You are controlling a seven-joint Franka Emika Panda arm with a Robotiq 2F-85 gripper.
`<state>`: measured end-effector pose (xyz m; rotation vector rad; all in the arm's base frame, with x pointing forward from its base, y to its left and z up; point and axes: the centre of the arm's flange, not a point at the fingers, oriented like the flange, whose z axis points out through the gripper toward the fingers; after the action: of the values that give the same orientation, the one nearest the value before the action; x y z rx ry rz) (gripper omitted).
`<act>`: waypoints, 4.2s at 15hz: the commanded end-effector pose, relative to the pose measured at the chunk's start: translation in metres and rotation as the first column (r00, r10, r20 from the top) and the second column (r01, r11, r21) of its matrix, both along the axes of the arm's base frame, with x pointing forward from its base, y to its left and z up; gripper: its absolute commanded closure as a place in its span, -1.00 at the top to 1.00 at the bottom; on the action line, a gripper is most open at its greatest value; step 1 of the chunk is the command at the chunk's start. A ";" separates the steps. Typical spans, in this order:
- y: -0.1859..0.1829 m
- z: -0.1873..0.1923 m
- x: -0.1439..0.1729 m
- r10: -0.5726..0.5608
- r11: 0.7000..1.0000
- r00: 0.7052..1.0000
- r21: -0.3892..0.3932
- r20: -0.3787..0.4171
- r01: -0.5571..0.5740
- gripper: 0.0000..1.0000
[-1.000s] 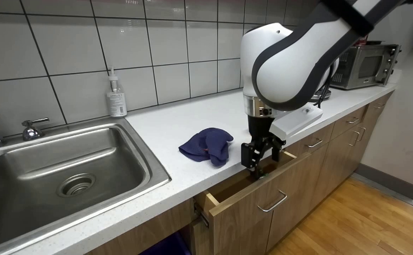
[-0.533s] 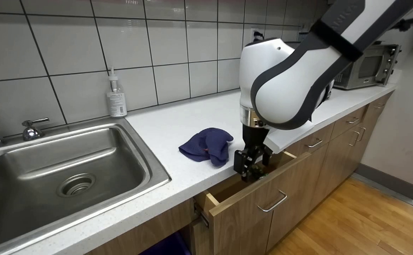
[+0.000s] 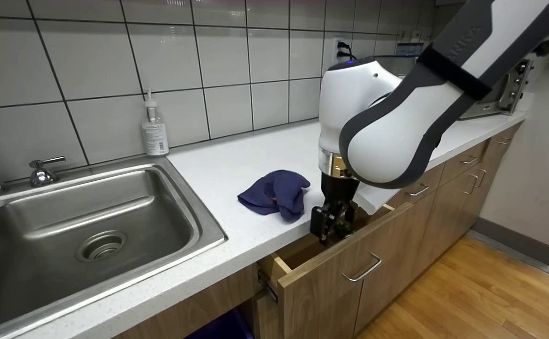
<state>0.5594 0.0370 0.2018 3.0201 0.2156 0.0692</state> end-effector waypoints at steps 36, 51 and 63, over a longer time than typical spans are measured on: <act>-0.023 -0.024 -0.017 -0.155 0.980 0.988 0.121 -0.027 0.157 1.00; -0.018 -0.026 -0.040 -0.163 0.980 0.984 0.107 -0.074 0.170 1.00; -0.007 -0.029 -0.064 -0.162 0.979 0.980 0.101 -0.116 0.174 1.00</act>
<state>0.5198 0.0175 0.1727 3.1374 -0.0290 -0.0166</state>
